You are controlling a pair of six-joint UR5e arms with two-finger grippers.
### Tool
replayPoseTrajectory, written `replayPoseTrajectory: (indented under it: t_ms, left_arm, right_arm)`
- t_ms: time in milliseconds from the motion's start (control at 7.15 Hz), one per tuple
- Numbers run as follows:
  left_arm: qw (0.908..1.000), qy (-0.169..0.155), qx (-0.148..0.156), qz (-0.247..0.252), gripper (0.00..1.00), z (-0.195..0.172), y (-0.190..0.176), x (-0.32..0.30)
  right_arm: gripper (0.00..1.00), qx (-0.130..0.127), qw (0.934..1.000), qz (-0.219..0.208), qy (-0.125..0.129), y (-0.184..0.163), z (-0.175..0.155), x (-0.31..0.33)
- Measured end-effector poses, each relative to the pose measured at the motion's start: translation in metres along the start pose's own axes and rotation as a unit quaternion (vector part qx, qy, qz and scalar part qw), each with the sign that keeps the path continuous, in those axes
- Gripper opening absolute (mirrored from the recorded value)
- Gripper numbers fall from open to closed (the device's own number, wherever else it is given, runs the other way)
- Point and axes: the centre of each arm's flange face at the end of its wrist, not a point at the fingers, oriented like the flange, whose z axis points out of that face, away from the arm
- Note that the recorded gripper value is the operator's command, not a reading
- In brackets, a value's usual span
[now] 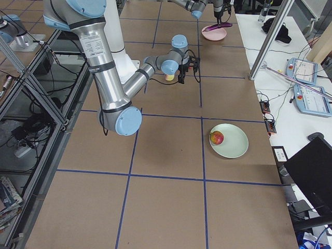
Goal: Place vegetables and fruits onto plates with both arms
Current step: 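Carry eggplant to pink plate with left gripper while right reaches for pale fruit, then lower eggplant onto pink plate while right gripper grasps the pale fruit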
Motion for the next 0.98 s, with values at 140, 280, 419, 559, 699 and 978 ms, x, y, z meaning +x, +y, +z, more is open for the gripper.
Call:
replayPoseTrajectory:
  t_ms: [140,280,419,559,699,978]
  left_arm:
    - [1.0,-0.004,-0.002,-0.003,1.0,0.017,-0.002,-0.012]
    - [1.0,-0.002,0.0,-0.003,1.0,0.022,-0.004,-0.016]
    - [1.0,0.003,0.005,-0.003,1.0,0.021,-0.006,-0.017]
    - [0.9999,0.01,0.01,-0.004,1.0,0.016,-0.009,-0.015]
    - [0.9996,0.025,0.011,-0.004,1.0,0.007,-0.011,-0.012]
    - [0.9985,0.054,0.009,-0.005,1.0,-0.01,-0.01,-0.009]
  right_arm:
    - [0.99,0.0,1.0,0.009,0.001,0.016,0.009,-0.008]
    - [0.99,0.003,0.9998,0.021,0.001,0.037,0.021,-0.019]
    - [0.99,0.006,0.9993,0.035,0.005,0.058,0.031,-0.033]
    - [0.99,0.011,0.9988,0.044,0.018,0.078,0.041,-0.048]
    - [1.0,0.021,0.9981,0.049,0.033,0.094,0.052,-0.061]
    - [1.0,0.033,0.9959,0.069,0.047,0.103,0.073,-0.082]
